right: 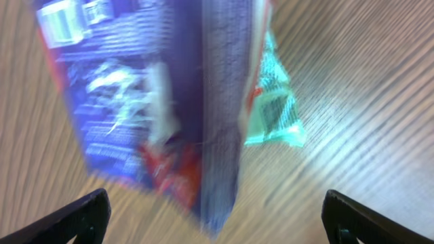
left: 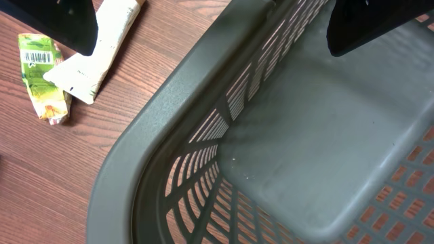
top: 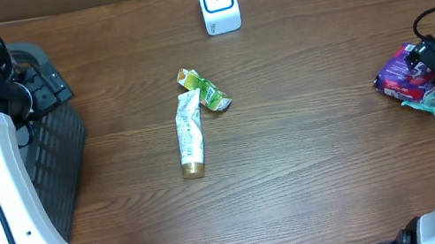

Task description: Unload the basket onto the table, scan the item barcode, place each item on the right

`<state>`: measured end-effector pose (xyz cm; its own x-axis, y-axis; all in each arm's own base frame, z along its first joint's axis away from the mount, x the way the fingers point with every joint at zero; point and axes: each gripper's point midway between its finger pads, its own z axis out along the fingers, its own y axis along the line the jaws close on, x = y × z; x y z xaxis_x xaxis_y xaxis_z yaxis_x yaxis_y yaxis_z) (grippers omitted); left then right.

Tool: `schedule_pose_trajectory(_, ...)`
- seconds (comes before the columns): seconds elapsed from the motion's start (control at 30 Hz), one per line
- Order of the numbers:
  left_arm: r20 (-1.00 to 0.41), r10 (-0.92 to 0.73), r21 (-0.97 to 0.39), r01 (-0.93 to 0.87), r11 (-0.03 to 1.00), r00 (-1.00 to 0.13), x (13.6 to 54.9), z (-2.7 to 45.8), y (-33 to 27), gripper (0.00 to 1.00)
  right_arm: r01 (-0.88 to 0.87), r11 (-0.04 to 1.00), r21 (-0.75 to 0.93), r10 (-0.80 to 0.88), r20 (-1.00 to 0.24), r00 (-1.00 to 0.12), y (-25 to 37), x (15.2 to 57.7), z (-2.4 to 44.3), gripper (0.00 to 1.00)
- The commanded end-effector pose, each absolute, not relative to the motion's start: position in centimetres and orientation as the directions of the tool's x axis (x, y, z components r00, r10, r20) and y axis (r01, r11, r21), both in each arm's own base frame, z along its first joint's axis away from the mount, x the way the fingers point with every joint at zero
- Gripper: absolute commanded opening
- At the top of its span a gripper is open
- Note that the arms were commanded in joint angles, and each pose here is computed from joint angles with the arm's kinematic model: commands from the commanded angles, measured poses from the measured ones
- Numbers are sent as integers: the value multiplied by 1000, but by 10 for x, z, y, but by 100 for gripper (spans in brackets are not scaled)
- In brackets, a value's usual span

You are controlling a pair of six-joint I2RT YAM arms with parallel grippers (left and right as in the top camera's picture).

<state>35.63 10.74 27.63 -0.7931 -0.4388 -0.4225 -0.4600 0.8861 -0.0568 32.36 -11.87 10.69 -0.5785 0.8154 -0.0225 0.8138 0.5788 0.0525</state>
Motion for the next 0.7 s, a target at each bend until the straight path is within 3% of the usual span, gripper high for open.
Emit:
schedule_pose_trajectory(0.0, -425, -451, -67, -470, 880, -785, 358, 278, 108, 100, 540, 792, 284, 592, -139, -794, -62, 367, 175, 100)
schedule_pose_trajectory(0.1, -425, -451, -67, -470, 880, -785, 358, 278, 108, 100, 275, 858, 435, 391, -205, -897, 24, 392, 199, 100)
schedule_pose_trajectory(0.13, -425, -451, -67, -470, 880, -785, 358, 278, 108, 100, 175, 873, 455, 311, -245, -918, 60, 402, 198, 94)
schedule_pose_trajectory(0.27, -425, -451, -66, -470, 880, -785, 357, 278, 108, 100, -47, 884, 465, 112, -310, -944, 152, 413, 182, 94)
schedule_pose_trajectory(0.43, -425, -451, -67, -470, 880, -785, 358, 278, 108, 100, -166, 861, 480, -8, -313, -950, 230, 416, 145, 100)
schedule_pose_trajectory(0.67, -425, -451, -67, -470, 880, -785, 358, 278, 108, 100, -184, 845, 502, -70, -238, -969, 282, 412, 80, 100)
